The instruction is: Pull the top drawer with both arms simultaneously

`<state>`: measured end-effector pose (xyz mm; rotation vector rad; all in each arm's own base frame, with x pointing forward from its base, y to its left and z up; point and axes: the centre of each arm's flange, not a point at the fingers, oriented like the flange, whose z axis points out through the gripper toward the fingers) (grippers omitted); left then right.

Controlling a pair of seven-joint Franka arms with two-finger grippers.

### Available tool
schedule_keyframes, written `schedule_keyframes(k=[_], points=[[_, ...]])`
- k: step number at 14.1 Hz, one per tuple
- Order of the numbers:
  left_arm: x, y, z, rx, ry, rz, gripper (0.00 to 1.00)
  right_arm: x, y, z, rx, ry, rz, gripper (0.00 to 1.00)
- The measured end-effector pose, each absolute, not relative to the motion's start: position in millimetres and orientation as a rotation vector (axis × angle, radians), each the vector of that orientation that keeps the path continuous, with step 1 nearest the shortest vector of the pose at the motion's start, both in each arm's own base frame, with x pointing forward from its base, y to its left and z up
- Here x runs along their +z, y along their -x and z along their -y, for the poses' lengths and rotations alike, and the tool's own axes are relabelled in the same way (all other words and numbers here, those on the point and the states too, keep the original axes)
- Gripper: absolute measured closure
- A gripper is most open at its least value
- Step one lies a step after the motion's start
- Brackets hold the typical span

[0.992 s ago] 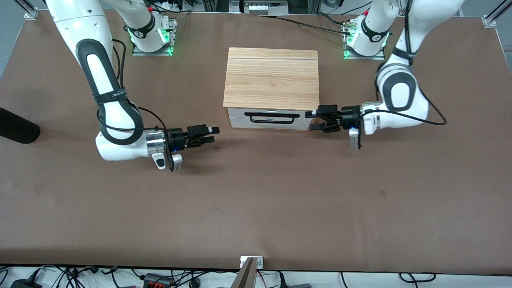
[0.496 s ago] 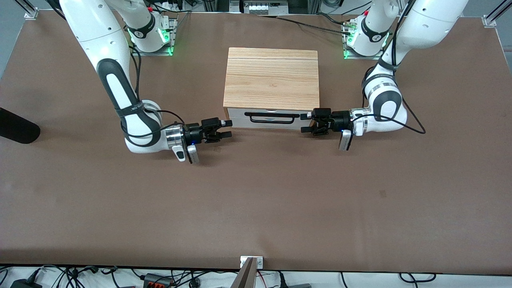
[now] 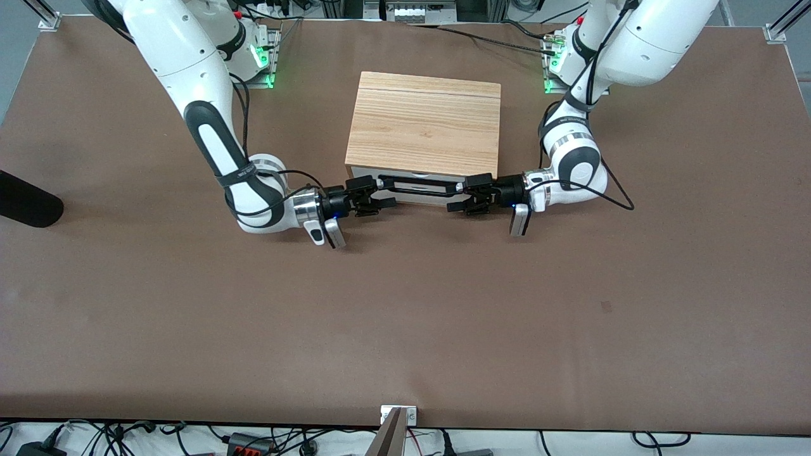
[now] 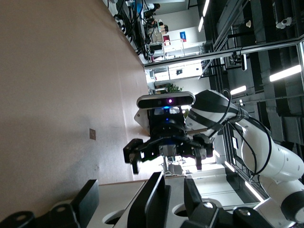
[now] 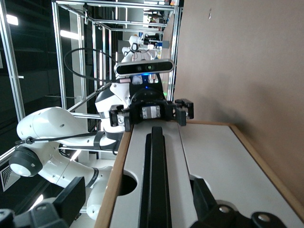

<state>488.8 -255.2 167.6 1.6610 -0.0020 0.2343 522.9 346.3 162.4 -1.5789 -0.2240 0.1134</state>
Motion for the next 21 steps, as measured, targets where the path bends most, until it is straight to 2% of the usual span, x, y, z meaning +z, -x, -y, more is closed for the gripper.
schedule_keyframes(k=[2,4,6,7,10,11,12,14,17,19,21], points=[[167.6,-488.9,255.1,0.236,-1.66,-0.002,0.4,152.9,-516.1,-350.8,0.135,1.58,0.22,0.0],[167.6,-488.9,255.1,0.235,-1.66,-0.003,0.42,147.7,-513.7,-351.6,0.145,1.579,0.214,0.0],[167.8,-488.9,255.1,0.23,-1.659,-0.009,0.48,147.8,-513.8,-351.7,0.144,1.577,0.213,0.0],[168.3,-489.1,255.2,0.224,-1.658,-0.015,0.54,148.0,-513.9,-351.8,0.143,1.576,0.211,0.0],[173.8,-489.4,255.1,0.157,-1.667,-0.006,0.57,149.3,-515.7,-352.4,0.143,1.565,0.177,0.03],[178.6,-491.7,252.2,0.121,-1.68,0.012,0.57,150.0,-516.4,-352.8,0.143,1.56,0.163,0.09],[183.6,-495.2,246.1,0.09,-1.696,0.028,0.57,150.5,-516.6,-353.5,0.142,1.555,0.155,0.1],[187.7,-498.7,236.7,0.069,-1.712,0.045,0.57,150.7,-516.0,-354.8,0.144,1.553,0.15,0.22],[186.7,-496.6,236.7,0.059,-1.711,0.044,0.57,150.7,-515.3,-355.8,0.147,1.553,0.151,0.22],[184.9,-493.8,234.8,0.044,-1.698,0.033,0.57,150.5,-515.0,-356.0,0.148,1.553,0.15,0.35],[181.2,-488.3,227.6,0.02,-1.687,0.04,0.57,150.3,-514.9,-356.0,0.149,1.553,0.149,0.4]])
